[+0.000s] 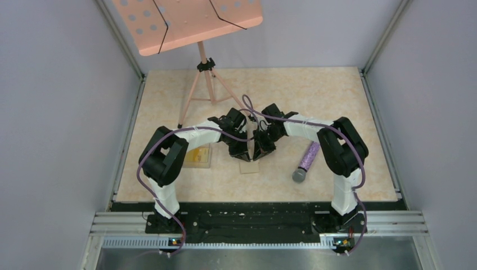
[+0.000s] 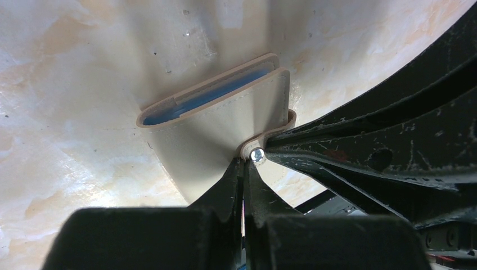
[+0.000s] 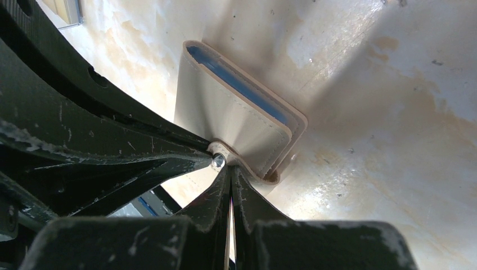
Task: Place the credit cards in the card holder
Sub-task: Close the card holder at the center of the board.
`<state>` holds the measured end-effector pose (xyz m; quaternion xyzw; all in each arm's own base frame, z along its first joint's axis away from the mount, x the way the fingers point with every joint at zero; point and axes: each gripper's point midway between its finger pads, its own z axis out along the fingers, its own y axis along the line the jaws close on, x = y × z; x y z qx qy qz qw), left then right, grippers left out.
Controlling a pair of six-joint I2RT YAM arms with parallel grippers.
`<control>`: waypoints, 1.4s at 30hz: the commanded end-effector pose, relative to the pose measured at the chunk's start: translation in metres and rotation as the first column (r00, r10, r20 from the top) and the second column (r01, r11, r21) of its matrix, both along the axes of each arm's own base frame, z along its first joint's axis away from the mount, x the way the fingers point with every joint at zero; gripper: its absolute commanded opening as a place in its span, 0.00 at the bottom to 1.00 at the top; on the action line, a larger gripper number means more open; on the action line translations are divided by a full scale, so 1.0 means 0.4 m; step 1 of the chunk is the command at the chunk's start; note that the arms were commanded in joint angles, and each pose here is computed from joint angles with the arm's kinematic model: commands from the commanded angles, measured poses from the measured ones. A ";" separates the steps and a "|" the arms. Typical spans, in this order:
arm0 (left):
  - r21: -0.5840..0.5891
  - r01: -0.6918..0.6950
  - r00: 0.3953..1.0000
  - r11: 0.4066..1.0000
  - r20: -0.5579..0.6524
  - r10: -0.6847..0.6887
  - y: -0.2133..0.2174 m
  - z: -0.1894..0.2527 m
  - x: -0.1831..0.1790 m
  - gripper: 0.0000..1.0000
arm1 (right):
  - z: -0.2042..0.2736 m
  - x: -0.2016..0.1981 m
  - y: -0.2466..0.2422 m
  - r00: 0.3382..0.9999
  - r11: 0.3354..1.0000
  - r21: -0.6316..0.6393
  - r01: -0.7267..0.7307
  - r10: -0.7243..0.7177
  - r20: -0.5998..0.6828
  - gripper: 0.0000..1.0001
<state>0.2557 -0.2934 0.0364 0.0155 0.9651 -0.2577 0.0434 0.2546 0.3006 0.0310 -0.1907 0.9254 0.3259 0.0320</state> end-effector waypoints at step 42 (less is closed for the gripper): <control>-0.068 -0.002 0.996 0.998 0.093 0.009 -0.013 0.081 0.013 0.00 | 0.118 0.059 0.016 0.989 0.989 0.127 0.070 -0.086 0.121 0.00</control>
